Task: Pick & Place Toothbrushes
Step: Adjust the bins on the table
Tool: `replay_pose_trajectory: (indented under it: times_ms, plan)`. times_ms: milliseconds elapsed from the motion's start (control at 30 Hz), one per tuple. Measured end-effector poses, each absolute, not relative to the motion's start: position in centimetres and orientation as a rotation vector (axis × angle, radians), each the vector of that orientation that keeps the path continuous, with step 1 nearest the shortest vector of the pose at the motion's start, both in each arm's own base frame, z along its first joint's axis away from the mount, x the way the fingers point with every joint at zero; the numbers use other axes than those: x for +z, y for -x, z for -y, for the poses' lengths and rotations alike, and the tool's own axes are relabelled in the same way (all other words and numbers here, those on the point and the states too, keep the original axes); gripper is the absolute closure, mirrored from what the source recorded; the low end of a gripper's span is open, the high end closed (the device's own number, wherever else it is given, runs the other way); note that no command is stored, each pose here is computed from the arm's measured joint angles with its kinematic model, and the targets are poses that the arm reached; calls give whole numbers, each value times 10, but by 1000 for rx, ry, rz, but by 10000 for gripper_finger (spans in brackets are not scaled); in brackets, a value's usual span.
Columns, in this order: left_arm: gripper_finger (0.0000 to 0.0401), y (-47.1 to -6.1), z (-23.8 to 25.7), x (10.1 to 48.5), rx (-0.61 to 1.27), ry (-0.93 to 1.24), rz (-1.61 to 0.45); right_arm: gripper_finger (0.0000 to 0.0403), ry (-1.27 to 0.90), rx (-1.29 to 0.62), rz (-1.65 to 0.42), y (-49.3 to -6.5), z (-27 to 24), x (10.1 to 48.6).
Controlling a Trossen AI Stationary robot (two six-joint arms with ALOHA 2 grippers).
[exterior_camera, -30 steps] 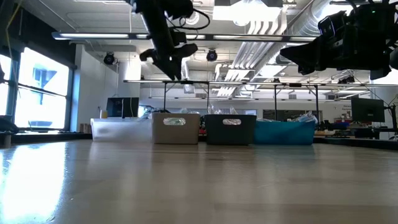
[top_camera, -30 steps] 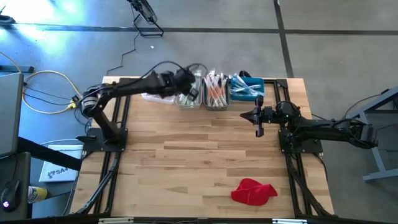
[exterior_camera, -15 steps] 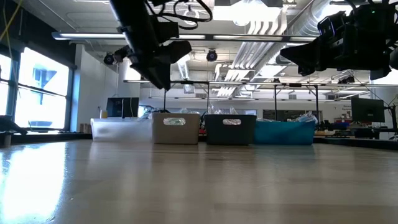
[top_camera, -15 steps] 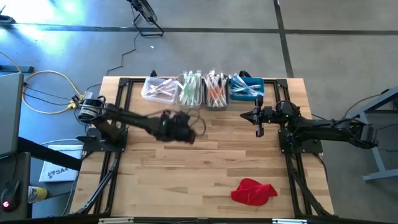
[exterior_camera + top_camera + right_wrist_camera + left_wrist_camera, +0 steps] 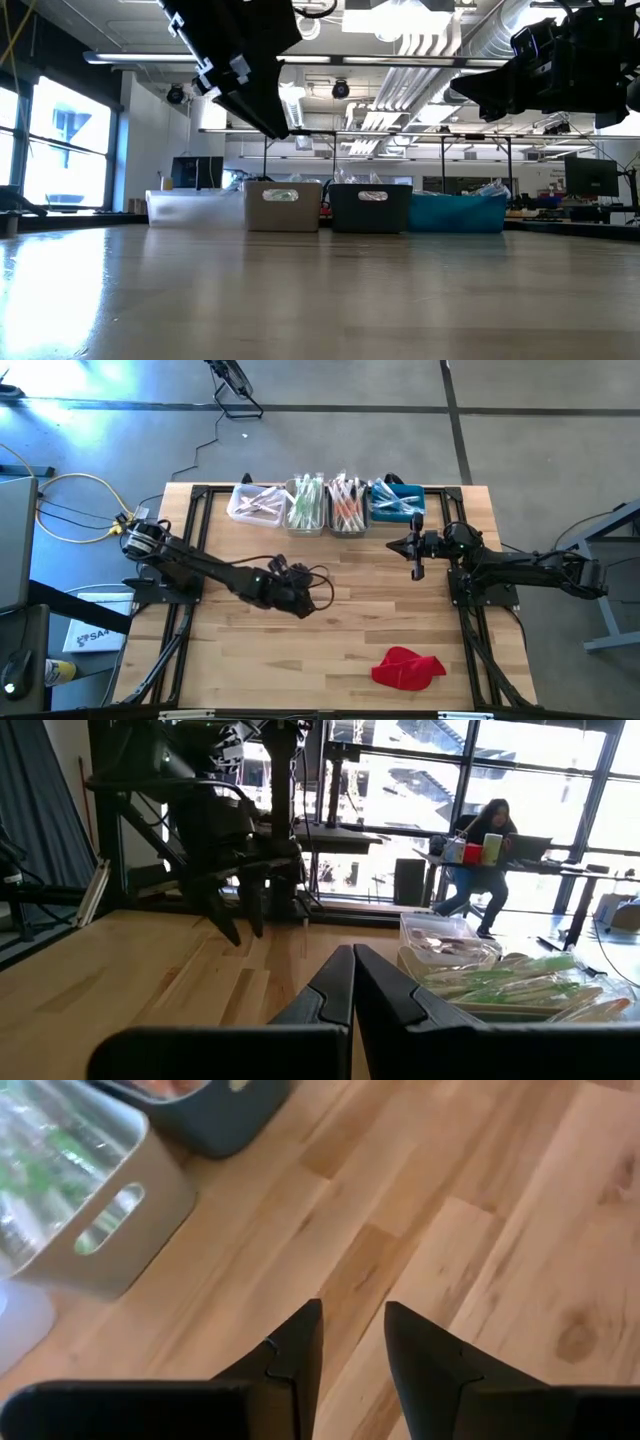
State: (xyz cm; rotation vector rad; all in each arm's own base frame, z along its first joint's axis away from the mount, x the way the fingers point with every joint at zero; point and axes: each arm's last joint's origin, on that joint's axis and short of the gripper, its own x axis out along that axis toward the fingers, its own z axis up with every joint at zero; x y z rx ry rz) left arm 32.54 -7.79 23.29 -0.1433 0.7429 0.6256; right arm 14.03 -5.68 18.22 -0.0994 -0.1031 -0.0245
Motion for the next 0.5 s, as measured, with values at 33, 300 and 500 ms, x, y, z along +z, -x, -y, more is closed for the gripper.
replay_pose_trajectory:
  times_ms: [33, 300, 500]
  plan:
    - [295, -326, 78, 233, 608, 132, -750, 401, 99, -25, 103, -140, 57, 182]
    - [295, -322, 79, 233, 636, 11, -767, 401, 99, -24, 103, -140, 57, 182]
    - [295, -279, 89, 229, 873, -66, -647, 401, 99, -24, 101, -140, 57, 182]
